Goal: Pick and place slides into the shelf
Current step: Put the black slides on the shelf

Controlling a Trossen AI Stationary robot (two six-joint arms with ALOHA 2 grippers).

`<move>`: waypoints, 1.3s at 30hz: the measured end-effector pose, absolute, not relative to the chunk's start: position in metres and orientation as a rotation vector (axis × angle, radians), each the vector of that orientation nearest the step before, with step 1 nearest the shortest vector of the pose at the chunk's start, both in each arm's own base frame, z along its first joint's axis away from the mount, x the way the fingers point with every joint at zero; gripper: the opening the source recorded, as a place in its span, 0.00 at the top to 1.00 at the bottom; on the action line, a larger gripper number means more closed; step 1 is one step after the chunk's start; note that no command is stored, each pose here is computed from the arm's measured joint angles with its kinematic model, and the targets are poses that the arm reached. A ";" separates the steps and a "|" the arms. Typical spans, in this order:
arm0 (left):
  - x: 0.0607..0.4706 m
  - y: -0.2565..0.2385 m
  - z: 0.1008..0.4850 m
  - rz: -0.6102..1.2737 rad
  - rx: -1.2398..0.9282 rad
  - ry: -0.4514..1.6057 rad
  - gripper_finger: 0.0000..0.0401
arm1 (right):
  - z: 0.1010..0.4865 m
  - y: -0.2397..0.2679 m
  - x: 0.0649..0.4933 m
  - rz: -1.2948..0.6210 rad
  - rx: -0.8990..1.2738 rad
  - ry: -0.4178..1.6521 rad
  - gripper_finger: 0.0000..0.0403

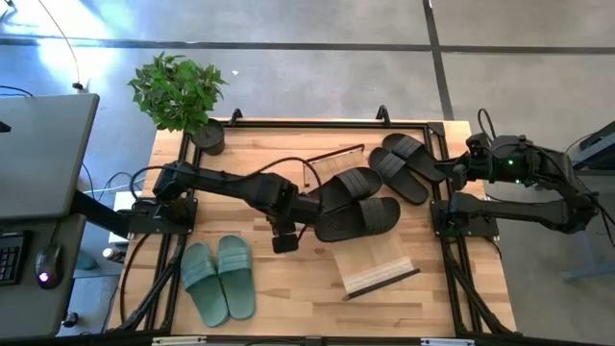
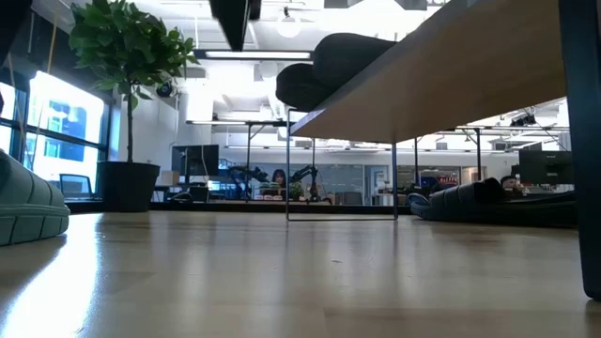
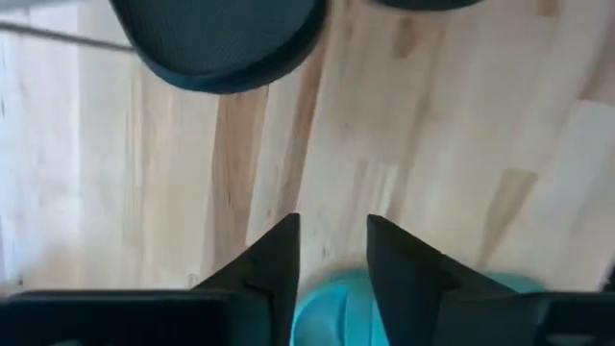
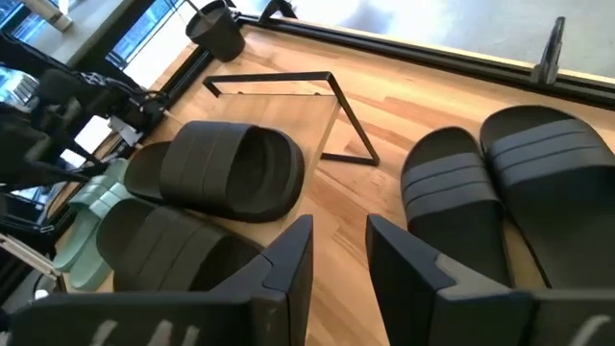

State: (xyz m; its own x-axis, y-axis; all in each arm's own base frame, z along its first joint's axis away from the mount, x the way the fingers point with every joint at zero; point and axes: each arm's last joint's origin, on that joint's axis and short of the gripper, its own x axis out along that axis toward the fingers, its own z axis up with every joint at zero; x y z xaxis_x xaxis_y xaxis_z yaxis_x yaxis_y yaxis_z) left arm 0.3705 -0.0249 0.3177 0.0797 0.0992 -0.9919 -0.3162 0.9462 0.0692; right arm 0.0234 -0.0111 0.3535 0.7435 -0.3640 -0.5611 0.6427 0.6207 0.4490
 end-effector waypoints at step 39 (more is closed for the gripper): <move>0.389 0.028 0.292 0.356 -0.141 1.313 0.99 | 0.354 -0.011 0.023 -0.600 0.683 0.445 0.78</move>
State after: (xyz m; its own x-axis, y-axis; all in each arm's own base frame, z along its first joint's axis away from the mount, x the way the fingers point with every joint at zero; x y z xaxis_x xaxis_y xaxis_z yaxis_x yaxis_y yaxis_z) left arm 0.3892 0.0281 0.2920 0.2104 0.1757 -0.9617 -0.3339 0.9375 0.0982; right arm 0.0234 -0.0110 0.3535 0.7437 -0.3635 -0.5611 0.6424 0.6208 0.4493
